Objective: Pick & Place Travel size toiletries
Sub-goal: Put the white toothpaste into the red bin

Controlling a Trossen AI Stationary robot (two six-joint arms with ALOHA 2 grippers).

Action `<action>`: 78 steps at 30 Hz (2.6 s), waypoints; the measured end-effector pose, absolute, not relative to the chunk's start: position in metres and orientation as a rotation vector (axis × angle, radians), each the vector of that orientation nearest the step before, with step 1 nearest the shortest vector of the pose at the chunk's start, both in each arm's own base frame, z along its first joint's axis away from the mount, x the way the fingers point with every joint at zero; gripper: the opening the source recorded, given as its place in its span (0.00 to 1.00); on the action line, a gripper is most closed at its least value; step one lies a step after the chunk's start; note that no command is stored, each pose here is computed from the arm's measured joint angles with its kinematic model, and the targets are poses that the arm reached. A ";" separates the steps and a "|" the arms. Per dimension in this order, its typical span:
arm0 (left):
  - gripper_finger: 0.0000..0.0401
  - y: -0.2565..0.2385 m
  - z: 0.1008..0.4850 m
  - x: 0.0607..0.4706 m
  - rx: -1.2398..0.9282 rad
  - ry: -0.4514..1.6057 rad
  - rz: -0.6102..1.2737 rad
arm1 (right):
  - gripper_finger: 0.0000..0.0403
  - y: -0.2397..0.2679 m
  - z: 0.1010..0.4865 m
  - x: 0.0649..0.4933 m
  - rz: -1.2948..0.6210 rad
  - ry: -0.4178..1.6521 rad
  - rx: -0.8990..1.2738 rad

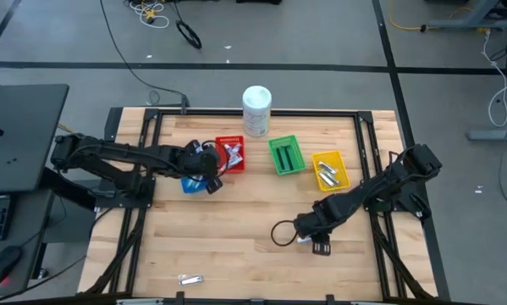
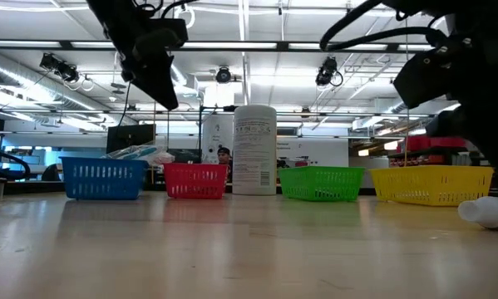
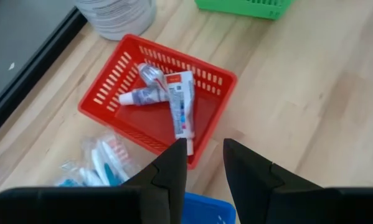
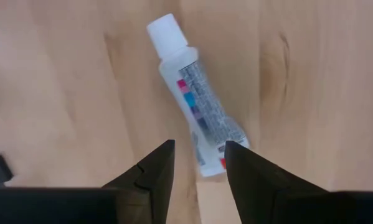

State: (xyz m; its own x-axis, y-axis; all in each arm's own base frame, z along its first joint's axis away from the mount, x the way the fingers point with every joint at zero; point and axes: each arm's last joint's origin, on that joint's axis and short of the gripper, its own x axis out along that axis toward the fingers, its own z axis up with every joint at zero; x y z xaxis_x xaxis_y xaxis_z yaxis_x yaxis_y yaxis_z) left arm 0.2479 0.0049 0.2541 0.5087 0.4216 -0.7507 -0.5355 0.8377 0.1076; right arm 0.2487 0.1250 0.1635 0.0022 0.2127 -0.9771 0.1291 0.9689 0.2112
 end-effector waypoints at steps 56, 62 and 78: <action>0.28 0.016 0.276 0.279 -0.259 0.539 0.367 | 0.23 0.114 0.147 0.283 0.114 0.977 -0.023; 0.28 -0.001 0.260 0.289 -0.377 0.578 0.364 | 0.23 0.085 0.154 0.299 -0.128 0.830 -0.270; 0.32 -0.003 0.211 0.328 -0.468 0.580 0.442 | 0.23 0.014 0.168 0.324 -0.299 0.712 -0.382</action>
State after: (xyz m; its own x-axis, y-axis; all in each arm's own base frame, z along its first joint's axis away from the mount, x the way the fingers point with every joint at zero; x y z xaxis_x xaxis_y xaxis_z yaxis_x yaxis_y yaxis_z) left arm 0.3280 -0.0035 0.2113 0.7506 0.2610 -0.6070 -0.5159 0.8055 -0.2916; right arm 0.3237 0.0139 0.1681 0.7201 -0.3908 -0.5734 0.1351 0.8895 -0.4365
